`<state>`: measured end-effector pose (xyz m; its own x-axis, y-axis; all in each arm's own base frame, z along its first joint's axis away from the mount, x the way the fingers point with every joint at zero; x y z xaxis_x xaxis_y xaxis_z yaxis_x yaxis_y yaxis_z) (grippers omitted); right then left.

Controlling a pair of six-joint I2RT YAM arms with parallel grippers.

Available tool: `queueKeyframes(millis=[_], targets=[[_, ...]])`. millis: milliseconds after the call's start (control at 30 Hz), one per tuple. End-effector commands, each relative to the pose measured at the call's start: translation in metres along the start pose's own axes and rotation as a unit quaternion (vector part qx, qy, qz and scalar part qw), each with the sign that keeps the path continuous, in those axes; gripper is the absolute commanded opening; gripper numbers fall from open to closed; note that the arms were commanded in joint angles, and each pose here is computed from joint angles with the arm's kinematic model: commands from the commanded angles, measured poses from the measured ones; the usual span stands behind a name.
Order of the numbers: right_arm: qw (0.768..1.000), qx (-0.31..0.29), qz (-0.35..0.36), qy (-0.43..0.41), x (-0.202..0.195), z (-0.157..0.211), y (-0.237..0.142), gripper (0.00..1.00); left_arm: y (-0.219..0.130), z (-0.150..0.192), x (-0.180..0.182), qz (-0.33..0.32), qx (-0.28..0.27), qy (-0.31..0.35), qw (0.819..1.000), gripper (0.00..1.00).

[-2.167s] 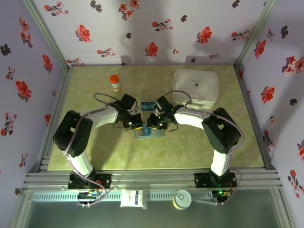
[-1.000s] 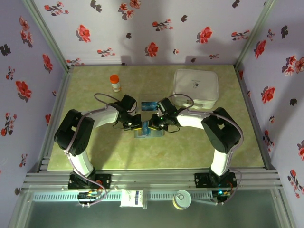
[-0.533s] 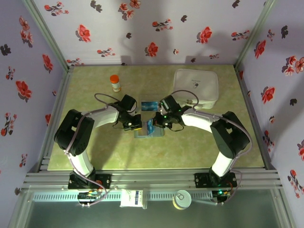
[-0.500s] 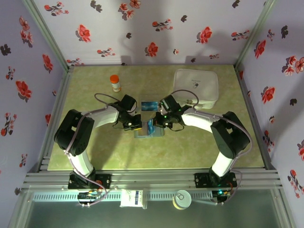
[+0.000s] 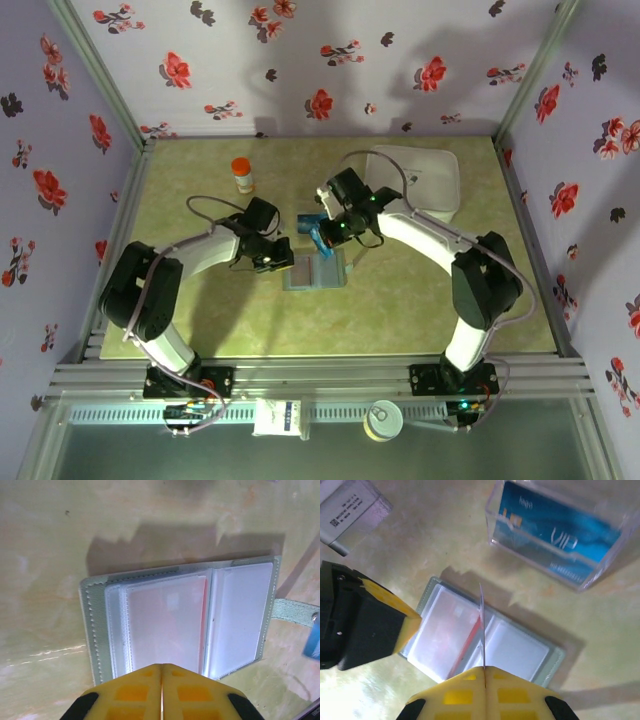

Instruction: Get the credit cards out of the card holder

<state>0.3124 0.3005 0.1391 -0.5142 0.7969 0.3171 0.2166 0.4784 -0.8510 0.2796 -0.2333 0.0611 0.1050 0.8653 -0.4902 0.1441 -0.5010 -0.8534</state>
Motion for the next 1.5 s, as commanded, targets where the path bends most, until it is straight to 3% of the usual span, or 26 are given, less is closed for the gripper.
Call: queueKeyframes(millis=[0, 233, 400, 733, 1400, 1467], targets=[[0.987, 0.041, 0.04, -0.153, -0.014, 0.004, -0.003, 0.0, -0.01, 0.005, 0.012, -0.013, -0.009, -0.001, 1.0, 0.08], [0.929, 0.049, 0.05, -0.364, -0.015, -0.02, -0.004, 0.0, -0.016, 0.014, 0.031, -0.021, -0.012, -0.023, 0.999, 0.09], [0.899, 0.064, 0.052, -0.431, -0.021, -0.039, 0.005, 0.0, -0.02, 0.02, 0.038, -0.026, -0.009, -0.027, 0.999, 0.1], [0.886, 0.094, 0.016, -0.454, -0.027, -0.064, 0.027, 0.0, -0.019, 0.022, 0.043, -0.025, -0.002, -0.033, 0.999, 0.1], [0.888, 0.088, -0.004, -0.451, -0.03, -0.078, 0.056, 0.0, -0.016, 0.023, 0.046, -0.025, 0.005, -0.039, 0.999, 0.1], [0.889, 0.09, 0.005, -0.45, -0.031, -0.08, 0.057, 0.08, -0.016, 0.023, 0.046, -0.025, 0.005, -0.039, 0.999, 0.1]])
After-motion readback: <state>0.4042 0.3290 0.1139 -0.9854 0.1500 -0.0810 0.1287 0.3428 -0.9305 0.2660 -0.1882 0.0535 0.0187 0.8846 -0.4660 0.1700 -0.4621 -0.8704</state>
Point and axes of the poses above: each hand's point on the last joint's axis, 136 mm out from that joint toward the fingers, its own y axis out along the fingers, its own x axis along the line the jaws close on, z = x × y, the point moved 1 cm from there along -y, back along the fingers, and after that the axes turned 6 degrees about y, right-handed, at the moved point
